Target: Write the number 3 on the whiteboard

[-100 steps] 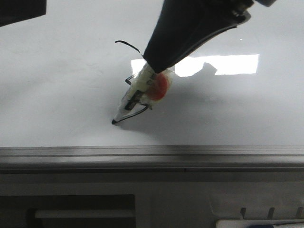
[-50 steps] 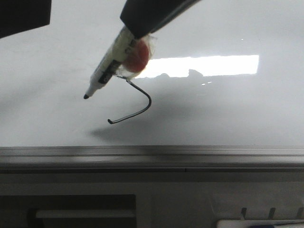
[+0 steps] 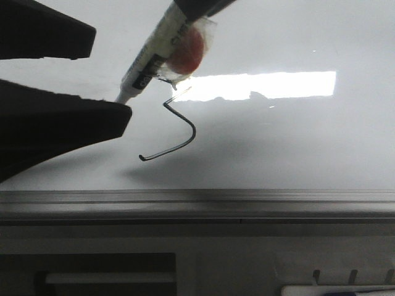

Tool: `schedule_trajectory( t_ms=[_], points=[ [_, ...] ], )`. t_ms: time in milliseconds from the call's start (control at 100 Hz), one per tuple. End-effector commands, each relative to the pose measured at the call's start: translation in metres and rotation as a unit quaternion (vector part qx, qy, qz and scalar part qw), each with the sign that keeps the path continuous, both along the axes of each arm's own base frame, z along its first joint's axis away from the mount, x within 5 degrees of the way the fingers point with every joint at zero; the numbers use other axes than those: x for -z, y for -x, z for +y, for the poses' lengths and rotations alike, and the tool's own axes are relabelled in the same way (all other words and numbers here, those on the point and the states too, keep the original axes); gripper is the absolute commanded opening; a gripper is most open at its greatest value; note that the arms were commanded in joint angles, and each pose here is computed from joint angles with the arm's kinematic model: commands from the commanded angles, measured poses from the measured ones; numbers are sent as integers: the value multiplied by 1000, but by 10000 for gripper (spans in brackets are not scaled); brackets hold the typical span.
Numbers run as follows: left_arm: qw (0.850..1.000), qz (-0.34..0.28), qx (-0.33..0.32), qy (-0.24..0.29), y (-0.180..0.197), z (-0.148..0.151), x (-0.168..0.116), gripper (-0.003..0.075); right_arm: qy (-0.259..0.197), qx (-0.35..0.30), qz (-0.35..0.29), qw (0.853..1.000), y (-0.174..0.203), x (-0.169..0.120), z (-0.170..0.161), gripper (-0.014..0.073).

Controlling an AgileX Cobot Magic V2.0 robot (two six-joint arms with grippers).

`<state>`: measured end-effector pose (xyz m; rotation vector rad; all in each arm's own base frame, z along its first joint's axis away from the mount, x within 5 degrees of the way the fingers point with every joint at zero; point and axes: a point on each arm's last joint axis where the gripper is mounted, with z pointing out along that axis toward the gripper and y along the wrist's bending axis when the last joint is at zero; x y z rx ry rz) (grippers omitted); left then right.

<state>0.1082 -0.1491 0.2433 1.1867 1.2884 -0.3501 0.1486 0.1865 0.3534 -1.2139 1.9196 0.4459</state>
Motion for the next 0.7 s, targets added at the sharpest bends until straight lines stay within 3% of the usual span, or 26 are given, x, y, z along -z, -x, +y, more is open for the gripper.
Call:
schedule_trajectory(
  t_ms=[0,230,500,590,690],
  points=[
    [998,-22,3,63,-4,-7,-15,432,-46,4,-25,999,2,-21,-1,-59],
    [999,-2,2,40,-9,-14,-2,428,-54,4,-10,998,4,-21,0,-59],
    [998,-6,0,58,-11,-16,-4,420,-60,-20,-9,998,13,-22,7,-59],
    [998,-6,0,58,-11,-16,-4,353,-60,-20,-11,998,13,-22,7,-59],
    [998,-7,2,58,-10,-16,-4,192,-59,-20,-11,998,13,-22,7,-59]
  ],
)
